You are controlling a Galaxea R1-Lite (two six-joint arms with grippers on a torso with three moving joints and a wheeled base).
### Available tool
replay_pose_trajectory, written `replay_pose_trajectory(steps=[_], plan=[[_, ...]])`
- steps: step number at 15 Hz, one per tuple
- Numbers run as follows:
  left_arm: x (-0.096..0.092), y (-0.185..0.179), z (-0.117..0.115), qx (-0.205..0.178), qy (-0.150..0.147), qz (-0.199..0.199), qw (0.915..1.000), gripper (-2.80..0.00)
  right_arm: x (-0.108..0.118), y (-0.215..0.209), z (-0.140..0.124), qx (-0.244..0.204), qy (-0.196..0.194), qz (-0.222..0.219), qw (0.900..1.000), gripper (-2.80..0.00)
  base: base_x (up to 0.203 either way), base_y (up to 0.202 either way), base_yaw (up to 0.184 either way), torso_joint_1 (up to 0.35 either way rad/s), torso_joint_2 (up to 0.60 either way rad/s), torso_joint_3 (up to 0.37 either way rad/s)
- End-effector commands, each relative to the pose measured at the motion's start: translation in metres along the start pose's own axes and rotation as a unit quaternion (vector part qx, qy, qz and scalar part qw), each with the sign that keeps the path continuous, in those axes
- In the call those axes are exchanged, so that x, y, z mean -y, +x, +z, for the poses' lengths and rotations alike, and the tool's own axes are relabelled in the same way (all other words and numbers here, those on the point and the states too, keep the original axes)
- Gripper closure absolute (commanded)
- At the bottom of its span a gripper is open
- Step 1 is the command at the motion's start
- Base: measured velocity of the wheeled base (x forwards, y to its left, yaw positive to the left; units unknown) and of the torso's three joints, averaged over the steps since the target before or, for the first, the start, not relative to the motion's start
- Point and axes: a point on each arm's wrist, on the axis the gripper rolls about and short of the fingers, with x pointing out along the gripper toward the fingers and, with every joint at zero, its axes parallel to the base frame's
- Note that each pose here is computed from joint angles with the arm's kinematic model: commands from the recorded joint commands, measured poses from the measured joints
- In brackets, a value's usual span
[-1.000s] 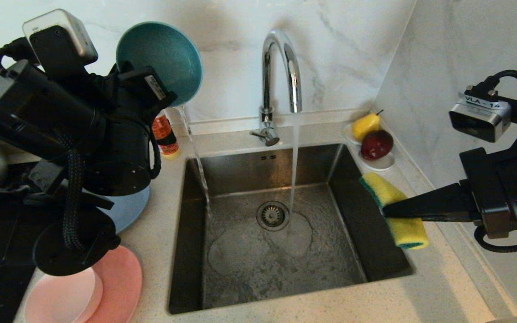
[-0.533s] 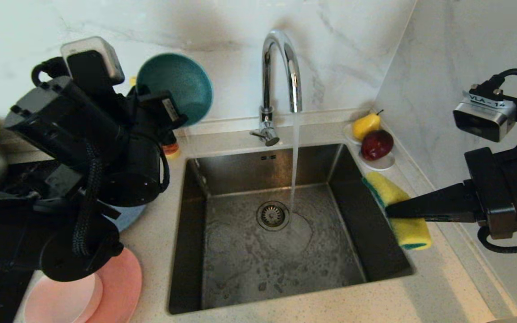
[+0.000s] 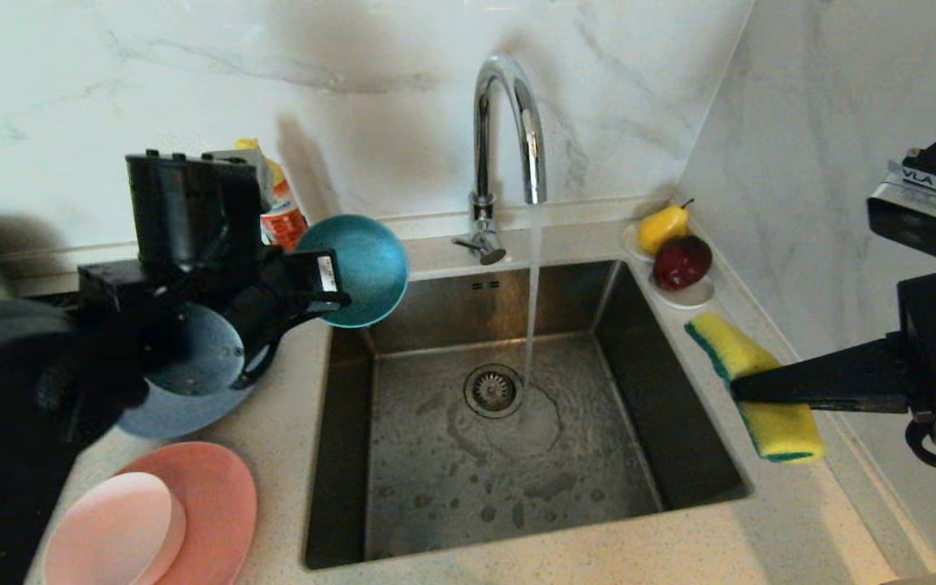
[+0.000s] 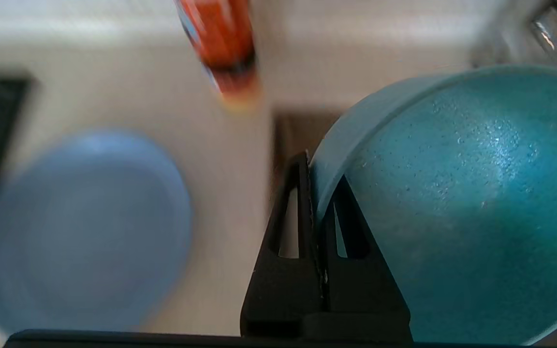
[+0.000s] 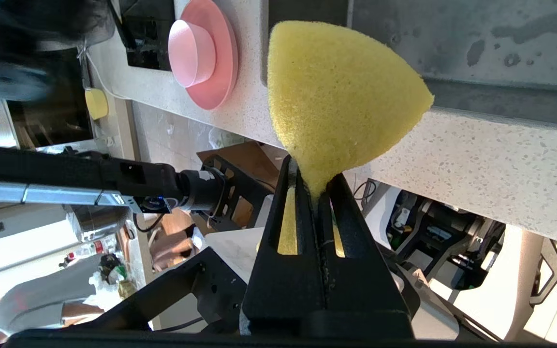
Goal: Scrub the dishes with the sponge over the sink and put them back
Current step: Place the bowl on the table
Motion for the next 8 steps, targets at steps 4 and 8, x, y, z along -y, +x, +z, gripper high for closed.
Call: replay_pose_trajectory(steps=[4, 8], plan=[[-0.093, -0.02, 0.059, -0.163, -0.151, 0.066, 0.9727, 0.0, 0.012, 0.006, -0.008, -0.017, 0.0, -0.019, 1.0, 0.0, 0.0, 0.0, 0.0, 0.0, 0.0, 0.0], [-0.163, -0.021, 0.068, -0.162, -0.255, 0.182, 0.9359, 0.0, 0.014, 0.011, -0.007, -0.024, 0.002, -0.021, 0.999, 0.0, 0.0, 0.0, 0.0, 0.0, 0.0, 0.0]])
